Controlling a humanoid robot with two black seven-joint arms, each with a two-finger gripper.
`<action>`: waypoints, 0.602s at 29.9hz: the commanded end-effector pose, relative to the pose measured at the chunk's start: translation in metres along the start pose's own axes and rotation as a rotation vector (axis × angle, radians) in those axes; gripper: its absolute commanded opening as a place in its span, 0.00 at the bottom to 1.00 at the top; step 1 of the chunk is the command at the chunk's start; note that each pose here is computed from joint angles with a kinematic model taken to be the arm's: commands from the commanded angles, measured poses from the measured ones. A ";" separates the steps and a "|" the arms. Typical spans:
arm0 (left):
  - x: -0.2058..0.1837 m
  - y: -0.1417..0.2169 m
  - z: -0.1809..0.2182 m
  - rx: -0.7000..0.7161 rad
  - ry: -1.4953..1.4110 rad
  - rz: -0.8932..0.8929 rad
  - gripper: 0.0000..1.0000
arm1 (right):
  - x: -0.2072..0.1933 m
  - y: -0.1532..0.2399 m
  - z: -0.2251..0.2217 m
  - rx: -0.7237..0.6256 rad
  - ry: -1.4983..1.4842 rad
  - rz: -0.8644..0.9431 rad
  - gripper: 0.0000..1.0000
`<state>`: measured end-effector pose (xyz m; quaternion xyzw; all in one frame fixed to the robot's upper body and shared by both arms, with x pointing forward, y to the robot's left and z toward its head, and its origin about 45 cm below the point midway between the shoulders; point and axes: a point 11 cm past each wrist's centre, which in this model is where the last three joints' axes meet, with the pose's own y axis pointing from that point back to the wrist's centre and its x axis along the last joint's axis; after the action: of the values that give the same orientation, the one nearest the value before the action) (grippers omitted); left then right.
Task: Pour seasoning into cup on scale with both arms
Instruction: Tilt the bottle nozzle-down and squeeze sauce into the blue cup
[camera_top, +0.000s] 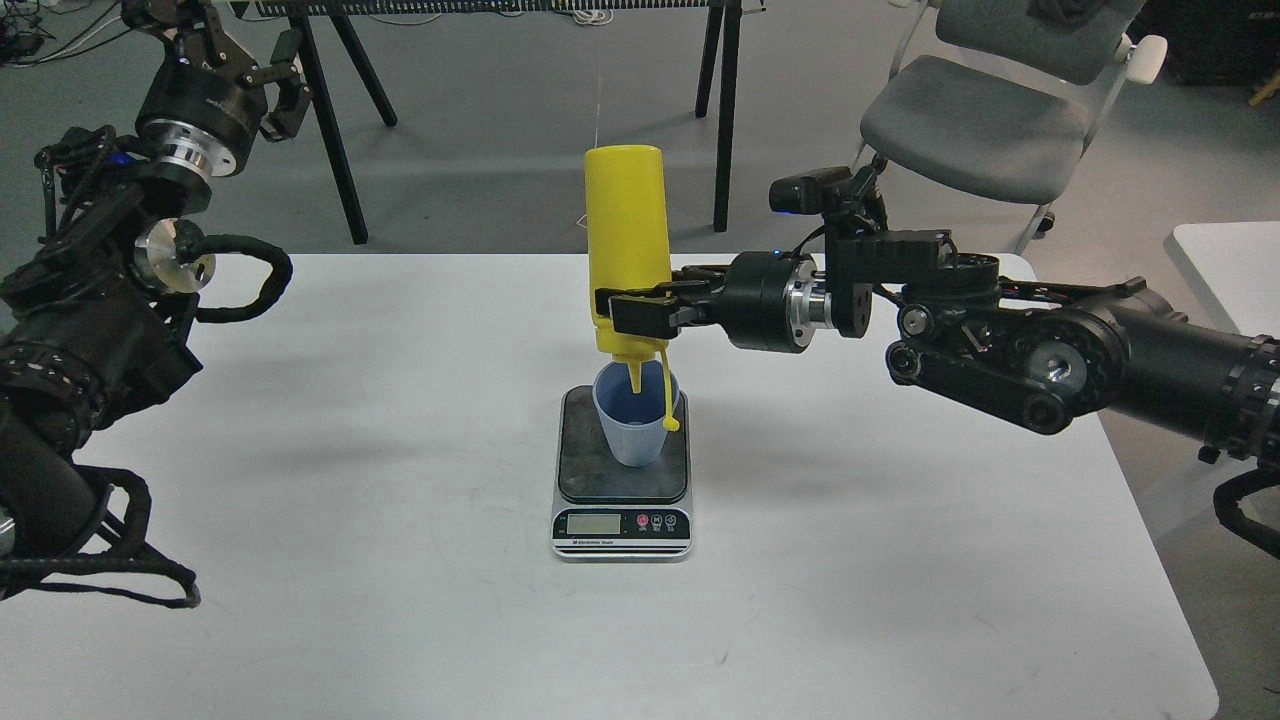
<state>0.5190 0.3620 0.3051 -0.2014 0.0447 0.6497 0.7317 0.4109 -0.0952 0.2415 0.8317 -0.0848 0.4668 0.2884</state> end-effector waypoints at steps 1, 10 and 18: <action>0.000 0.000 -0.001 0.002 0.000 -0.001 0.92 | 0.002 -0.002 0.005 -0.020 0.068 0.015 0.13; -0.006 -0.001 -0.006 0.008 0.008 -0.009 0.92 | 0.010 -0.002 0.008 -0.032 0.147 0.061 0.12; -0.007 -0.001 -0.006 0.007 0.011 -0.011 0.92 | 0.004 -0.003 0.008 -0.032 0.172 0.043 0.12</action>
<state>0.5200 0.3533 0.3013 -0.2014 0.0502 0.6448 0.7356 0.4209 -0.0965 0.2414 0.7827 -0.0875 0.5403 0.2965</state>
